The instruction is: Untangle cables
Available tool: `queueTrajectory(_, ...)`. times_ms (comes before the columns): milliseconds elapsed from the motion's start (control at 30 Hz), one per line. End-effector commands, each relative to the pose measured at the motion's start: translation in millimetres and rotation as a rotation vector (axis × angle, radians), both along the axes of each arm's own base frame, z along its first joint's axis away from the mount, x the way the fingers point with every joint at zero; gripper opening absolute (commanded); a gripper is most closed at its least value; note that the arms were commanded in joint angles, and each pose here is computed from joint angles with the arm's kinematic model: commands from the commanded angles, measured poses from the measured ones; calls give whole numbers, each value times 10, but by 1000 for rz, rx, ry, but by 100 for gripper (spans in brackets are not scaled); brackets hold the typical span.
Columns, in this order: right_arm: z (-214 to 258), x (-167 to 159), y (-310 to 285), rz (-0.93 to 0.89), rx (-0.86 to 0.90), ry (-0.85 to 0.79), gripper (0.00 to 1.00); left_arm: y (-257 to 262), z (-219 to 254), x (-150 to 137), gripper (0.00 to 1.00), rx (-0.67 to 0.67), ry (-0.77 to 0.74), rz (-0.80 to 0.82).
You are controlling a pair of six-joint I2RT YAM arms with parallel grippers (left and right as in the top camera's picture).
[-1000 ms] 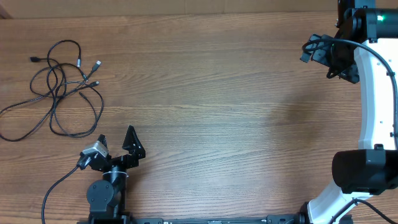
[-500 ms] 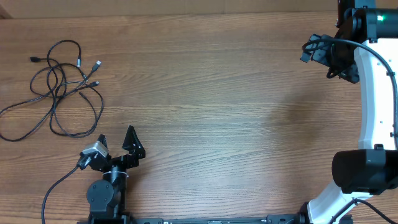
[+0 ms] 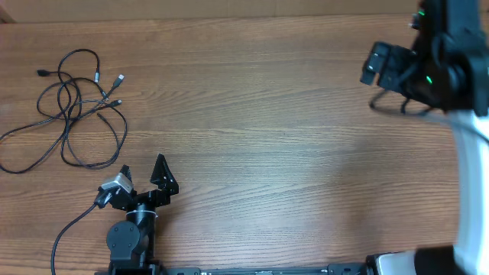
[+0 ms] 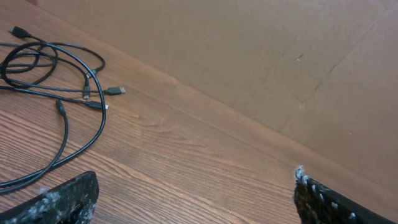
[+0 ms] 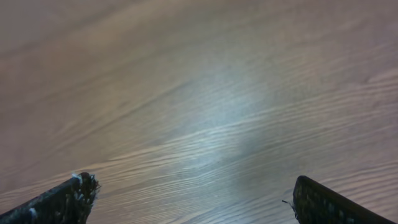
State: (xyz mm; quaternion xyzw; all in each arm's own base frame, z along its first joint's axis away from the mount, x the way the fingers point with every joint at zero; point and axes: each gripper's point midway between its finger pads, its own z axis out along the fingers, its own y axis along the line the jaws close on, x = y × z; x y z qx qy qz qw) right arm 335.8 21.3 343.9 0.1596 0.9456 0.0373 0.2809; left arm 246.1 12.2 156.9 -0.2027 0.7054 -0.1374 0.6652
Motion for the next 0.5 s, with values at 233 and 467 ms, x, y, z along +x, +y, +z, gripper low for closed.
queueTrajectory(233,719,-644,-53,-2,24,-251,100,10,7,-4,100,27,-5,5)
queueTrajectory(467,1051,-1094,-172,1,-17,-396,100,10,7,-4,100,27,-5,5)
